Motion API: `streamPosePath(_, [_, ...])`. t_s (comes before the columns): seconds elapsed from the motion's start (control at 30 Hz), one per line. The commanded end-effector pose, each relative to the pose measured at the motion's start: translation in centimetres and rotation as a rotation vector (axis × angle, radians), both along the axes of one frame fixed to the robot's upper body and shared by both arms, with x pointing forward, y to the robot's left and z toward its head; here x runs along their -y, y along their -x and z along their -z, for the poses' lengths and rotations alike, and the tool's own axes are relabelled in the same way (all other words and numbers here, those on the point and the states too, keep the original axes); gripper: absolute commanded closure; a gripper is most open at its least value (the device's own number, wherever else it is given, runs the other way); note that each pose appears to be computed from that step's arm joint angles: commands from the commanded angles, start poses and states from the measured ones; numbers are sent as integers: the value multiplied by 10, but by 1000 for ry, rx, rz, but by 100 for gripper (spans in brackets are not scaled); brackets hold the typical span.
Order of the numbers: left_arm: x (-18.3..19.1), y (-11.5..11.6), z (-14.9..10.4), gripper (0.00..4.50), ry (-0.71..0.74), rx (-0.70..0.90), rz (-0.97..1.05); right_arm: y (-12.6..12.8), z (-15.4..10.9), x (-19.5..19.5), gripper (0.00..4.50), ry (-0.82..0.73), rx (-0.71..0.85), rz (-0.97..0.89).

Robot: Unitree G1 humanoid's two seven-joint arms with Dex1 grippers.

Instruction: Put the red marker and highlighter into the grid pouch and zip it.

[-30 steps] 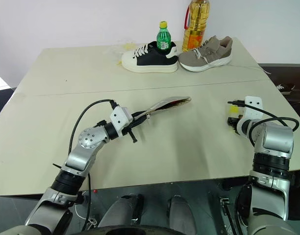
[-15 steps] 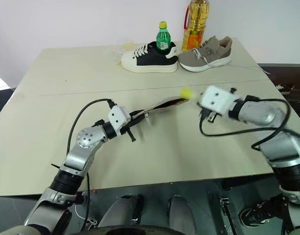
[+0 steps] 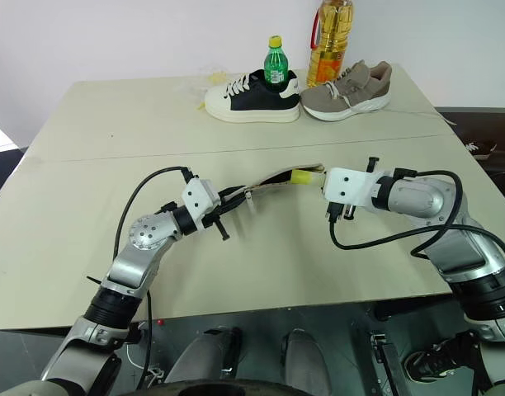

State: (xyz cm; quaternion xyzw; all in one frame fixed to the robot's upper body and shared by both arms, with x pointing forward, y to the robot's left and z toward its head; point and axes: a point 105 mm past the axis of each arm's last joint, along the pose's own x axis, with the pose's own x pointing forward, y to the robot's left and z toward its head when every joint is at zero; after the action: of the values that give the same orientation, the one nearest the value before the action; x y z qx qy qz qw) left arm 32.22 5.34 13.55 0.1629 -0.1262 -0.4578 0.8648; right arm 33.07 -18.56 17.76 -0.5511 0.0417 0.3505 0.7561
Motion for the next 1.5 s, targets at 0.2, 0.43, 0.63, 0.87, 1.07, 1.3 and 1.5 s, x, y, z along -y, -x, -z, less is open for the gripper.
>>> streamPosePath(0.2, [17, 19, -11, 450, -31, 48, 130, 7, -10, -23, 365, 306, 109, -208])
streamPosePath(0.43, [28, 25, -16, 450, -26, 47, 181, 12, -3, -59, 365, 367, 154, -359])
streamPosePath(0.63, [15, 16, -20, 450, 22, 24, 101, 10, -30, -56, 260, 209, 154, -311])
streamPosePath(0.87, [4, -15, -27, 450, 187, -123, -63, 11, -98, -32, 126, -321, 57, -162])
streamPosePath(1.07, [14, -30, -39, 450, 472, -325, -78, 22, -60, -27, 126, -608, -252, -47])
streamPosePath(1.3, [23, -29, -47, 450, 546, -382, -45, 6, -5, -65, 126, -830, -363, 116])
streamPosePath(1.5, [27, -25, -48, 450, 532, -389, -15, -2, 0, -86, 149, -895, -391, 118])
